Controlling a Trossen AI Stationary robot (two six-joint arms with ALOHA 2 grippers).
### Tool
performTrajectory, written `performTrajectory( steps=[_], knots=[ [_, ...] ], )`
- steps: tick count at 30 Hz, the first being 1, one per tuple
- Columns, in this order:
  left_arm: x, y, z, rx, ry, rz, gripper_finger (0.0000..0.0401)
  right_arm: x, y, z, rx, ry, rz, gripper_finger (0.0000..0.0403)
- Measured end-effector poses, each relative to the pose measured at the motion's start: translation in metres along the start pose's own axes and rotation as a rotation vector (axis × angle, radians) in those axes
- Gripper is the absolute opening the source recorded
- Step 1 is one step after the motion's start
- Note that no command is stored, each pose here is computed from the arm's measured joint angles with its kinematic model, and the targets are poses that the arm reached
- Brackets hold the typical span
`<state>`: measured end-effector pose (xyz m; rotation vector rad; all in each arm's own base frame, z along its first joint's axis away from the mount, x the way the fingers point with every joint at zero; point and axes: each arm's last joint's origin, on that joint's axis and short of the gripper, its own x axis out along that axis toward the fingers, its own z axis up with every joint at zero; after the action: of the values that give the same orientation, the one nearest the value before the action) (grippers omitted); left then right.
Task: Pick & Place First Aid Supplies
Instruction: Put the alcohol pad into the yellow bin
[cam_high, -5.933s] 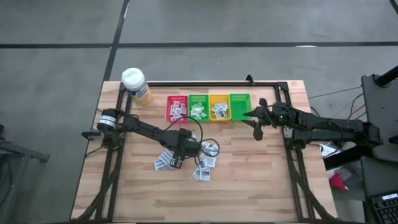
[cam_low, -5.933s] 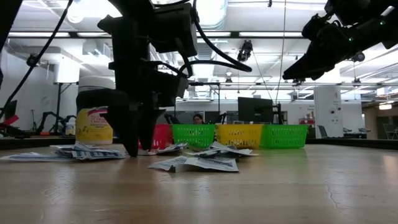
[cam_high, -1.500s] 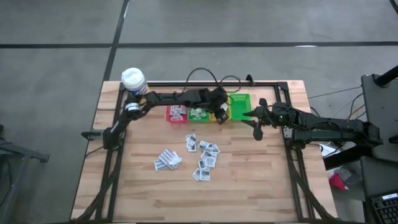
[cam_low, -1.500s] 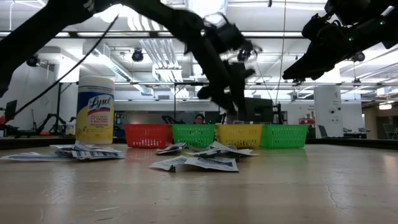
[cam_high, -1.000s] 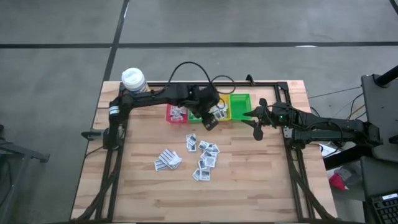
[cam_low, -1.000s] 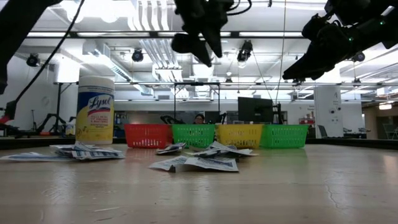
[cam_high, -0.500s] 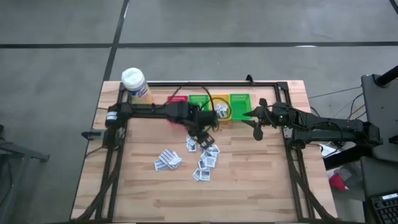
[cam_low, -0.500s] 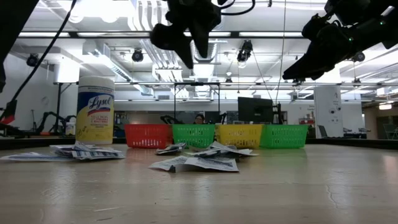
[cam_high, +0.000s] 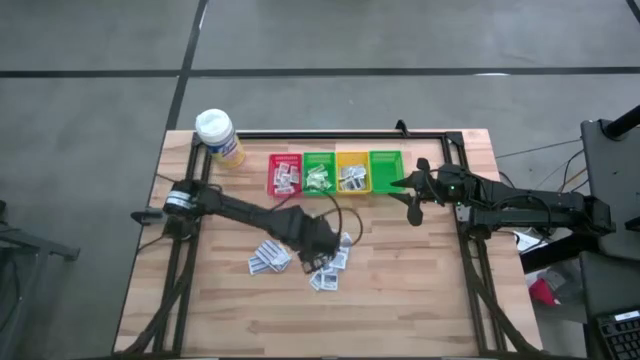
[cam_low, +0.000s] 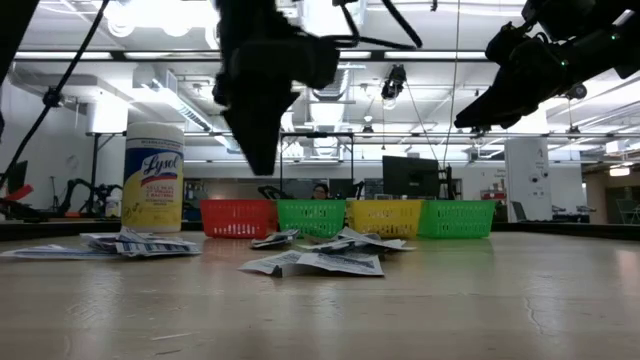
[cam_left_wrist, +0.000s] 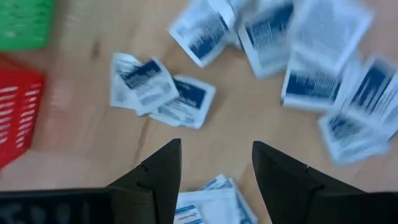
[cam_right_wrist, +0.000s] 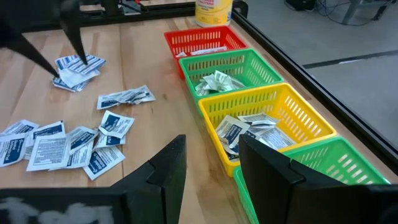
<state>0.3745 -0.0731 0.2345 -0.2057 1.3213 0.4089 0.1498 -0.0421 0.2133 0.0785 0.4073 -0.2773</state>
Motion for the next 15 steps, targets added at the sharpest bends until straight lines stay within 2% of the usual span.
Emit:
performTrajectory(
  steps=[6, 9, 15],
  knots=[
    [0.031, -0.015, -0.018, 0.203, -0.048, -0.034, 0.019, 0.0, 0.0, 0.0, 0.0, 0.0, 0.0, 0.0146],
    [0.045, -0.016, -0.023, 0.21, -0.071, -0.041, 0.019, 0.0, 0.0, 0.0, 0.0, 0.0, 0.0, 0.0146],
    [0.054, -0.01, -0.029, 0.177, -0.078, 0.043, 0.019, 0.0, 0.0, 0.0, 0.002, 0.0, 0.0, 0.0146]
  ],
)
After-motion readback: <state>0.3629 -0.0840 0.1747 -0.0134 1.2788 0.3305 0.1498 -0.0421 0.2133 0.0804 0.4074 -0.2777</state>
